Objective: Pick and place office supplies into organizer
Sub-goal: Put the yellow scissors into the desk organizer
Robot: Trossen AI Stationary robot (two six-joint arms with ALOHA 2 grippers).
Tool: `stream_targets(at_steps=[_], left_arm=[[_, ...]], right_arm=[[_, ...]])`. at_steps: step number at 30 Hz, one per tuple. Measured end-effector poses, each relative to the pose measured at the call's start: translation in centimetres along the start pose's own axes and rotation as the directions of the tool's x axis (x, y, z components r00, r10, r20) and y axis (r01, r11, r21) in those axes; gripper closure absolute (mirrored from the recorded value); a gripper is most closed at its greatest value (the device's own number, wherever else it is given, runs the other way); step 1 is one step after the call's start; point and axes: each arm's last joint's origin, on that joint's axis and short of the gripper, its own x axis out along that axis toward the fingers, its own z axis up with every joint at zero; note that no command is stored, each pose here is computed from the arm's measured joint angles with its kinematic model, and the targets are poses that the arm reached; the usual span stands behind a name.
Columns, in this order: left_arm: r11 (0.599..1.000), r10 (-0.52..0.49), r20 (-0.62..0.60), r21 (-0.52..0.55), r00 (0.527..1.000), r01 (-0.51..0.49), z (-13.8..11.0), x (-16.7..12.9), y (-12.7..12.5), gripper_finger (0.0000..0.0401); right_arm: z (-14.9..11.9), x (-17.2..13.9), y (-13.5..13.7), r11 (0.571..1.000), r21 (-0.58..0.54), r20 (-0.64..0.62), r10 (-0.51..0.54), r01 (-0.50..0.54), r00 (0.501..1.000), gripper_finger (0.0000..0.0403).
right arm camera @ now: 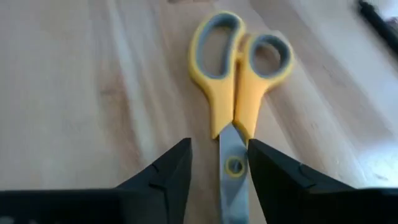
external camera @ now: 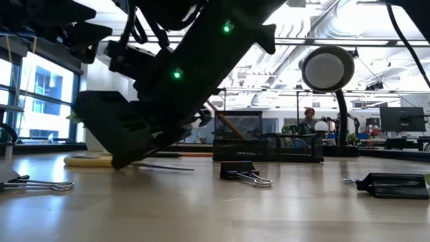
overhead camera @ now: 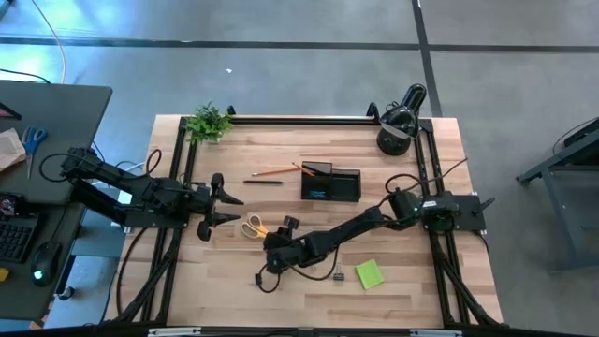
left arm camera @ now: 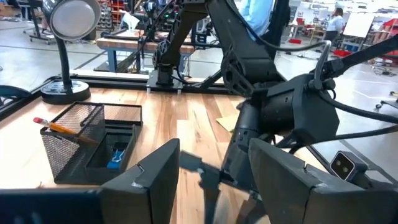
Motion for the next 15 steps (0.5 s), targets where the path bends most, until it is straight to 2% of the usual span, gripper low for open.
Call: stream_targets(at_steps=[8, 15], left_arm=[[1.000, -0.001, 0.001, -0.001, 1.000, 0.001, 0.01, 0.00, 0.00, 0.0217], [1.000, 0.000, 0.001, -0.001, 1.000, 0.000, 0.01, 0.00, 0.00, 0.0217]], right_arm=[[-0.21, 0.35, -0.13, 1.000, 0.008, -0.014, -0.001, 0.001, 1.000, 0.0287], [-0.81, 0.96, 0.18, 1.000, 0.023, -0.017, 0.002, -0.001, 1.000, 0.0348]])
